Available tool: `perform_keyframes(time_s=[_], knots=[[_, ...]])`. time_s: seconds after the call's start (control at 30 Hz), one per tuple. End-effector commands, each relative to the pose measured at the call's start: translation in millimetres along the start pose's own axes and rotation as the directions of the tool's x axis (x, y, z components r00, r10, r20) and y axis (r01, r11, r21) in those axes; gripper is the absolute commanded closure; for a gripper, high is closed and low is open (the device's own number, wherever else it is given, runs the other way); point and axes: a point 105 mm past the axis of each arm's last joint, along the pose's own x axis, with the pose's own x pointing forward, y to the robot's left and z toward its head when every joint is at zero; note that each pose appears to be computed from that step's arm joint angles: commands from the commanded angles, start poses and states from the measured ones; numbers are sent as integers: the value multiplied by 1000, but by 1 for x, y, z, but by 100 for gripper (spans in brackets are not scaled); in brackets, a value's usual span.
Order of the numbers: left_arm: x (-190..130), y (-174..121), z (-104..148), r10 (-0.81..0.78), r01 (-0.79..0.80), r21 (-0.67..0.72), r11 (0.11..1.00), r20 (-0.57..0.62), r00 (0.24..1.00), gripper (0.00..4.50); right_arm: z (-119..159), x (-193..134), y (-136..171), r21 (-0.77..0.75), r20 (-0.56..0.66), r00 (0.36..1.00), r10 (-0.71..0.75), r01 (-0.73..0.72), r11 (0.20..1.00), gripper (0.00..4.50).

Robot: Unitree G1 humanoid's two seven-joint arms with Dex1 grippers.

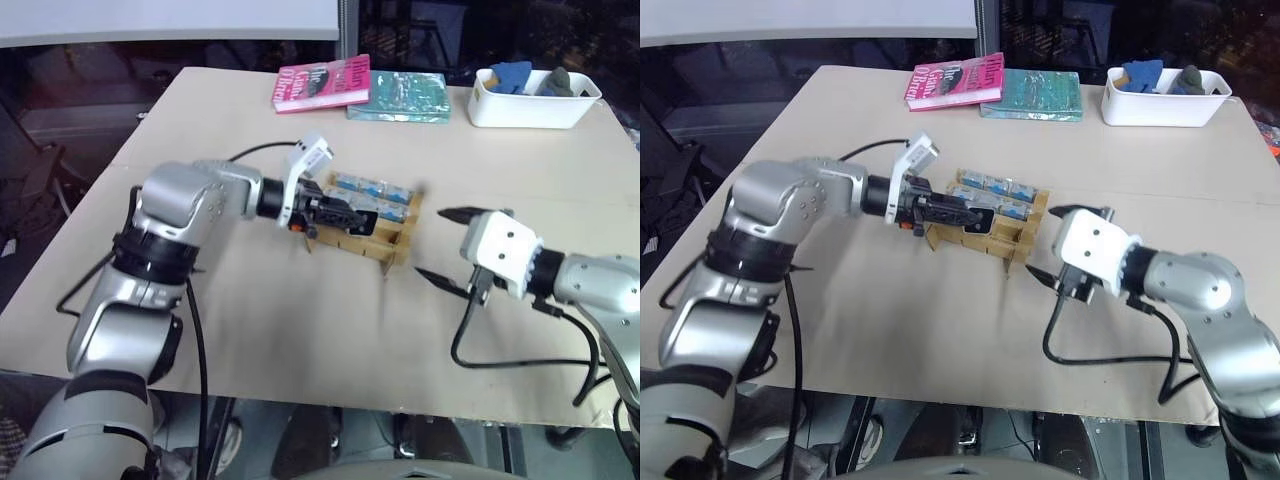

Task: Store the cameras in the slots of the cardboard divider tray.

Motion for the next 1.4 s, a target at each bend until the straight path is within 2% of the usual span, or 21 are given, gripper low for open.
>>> perform_keyframes(time_s=[0.03, 0.2, 0.33, 0.47, 0.7, 1.0, 1.2, 1.4], knots=[[2, 14, 10, -40, 64, 176, 982, -138, 990, 376, 8, -12, -6, -16, 10, 995, -102, 102, 995, 2], [5, 29, 15, -25, 140, 343, 929, -318, 948, 376, 7, -15, -4, -1, -6, 988, -157, 157, 988, 2], [9, 35, 24, 21, 167, 440, 882, -392, 920, 376, 8, -15, -1, 13, -11, 982, -188, 188, 982, 2], [18, 30, 42, 14, 192, 494, 848, -382, 924, 376, 8, -17, 3, 28, -17, 976, -216, 217, 976, 2], [27, 13, 66, -67, 243, 488, 838, -349, 935, 376, 8, -18, 4, 36, -21, 970, -243, 244, 969, 2], [58, 2, 53, -93, 356, 553, 753, -447, 890, 376, 1, -25, 10, 55, -27, 973, -230, 232, 971, 2], [63, 1, 50, -86, 384, 569, 727, -480, 873, 376, -5, -35, 18, 92, -27, 975, -221, 222, 971, 2], [63, 4, 42, -34, 426, 581, 693, -564, 825, 376, 9, -46, 21, 219, 92, 963, -255, 230, 948, 2]])
